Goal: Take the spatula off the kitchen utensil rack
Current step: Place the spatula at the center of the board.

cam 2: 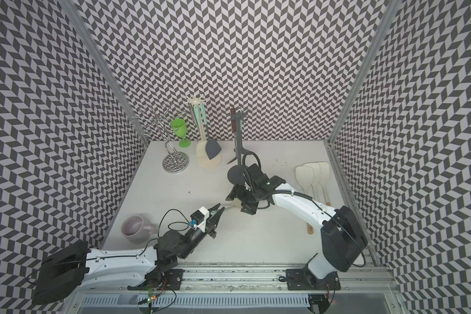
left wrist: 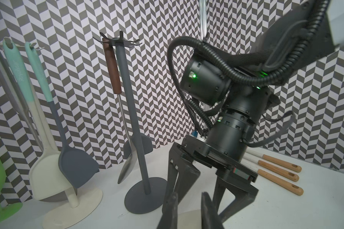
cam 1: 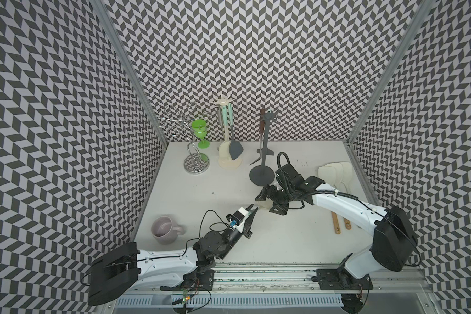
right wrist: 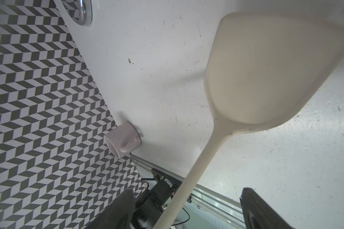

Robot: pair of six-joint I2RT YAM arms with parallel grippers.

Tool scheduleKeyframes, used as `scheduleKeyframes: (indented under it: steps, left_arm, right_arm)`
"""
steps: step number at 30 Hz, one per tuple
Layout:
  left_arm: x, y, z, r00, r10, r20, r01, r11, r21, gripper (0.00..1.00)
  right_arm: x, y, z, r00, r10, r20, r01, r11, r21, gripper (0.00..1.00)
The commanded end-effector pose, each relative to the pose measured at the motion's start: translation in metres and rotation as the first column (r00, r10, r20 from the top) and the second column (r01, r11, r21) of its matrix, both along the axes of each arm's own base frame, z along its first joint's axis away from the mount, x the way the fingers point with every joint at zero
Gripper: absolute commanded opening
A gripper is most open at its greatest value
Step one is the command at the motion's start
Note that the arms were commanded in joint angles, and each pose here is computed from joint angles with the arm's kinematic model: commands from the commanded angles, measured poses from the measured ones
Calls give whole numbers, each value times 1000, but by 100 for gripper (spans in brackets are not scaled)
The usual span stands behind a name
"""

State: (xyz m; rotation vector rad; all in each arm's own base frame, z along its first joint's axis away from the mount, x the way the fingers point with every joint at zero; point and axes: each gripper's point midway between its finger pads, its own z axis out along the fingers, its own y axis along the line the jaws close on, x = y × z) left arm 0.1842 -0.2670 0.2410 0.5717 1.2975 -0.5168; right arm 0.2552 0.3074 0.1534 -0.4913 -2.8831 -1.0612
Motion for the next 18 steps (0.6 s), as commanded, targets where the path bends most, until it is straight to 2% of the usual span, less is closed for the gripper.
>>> scheduleKeyframes:
  steps: [1, 6, 11, 14, 18]
  left_arm:
    - [-4, -1, 21, 996, 36, 80, -35, 999, -14, 0]
    - [-8, -6, 20, 993, 43, 106, -46, 999, 18, 0]
    - [-11, -9, 20, 991, 53, 126, -58, 998, 38, 0]
    - [-13, -11, 19, 990, 51, 134, -58, 997, 47, 0]
    - [-15, -13, 20, 988, 48, 145, -56, 997, 53, 0]
  right_arm:
    - [-3, -6, -7, 999, 17, -48, -22, 995, -100, 79]
    - [-2, -9, -19, 996, 31, -83, -46, 981, -188, 70]
    - [-9, -4, -30, 991, 68, -116, -95, 964, -247, 66]
    - [-13, 2, -34, 988, 88, -130, -120, 958, -261, 58]
    - [-14, 15, -38, 984, 118, -137, -150, 954, -259, 55]
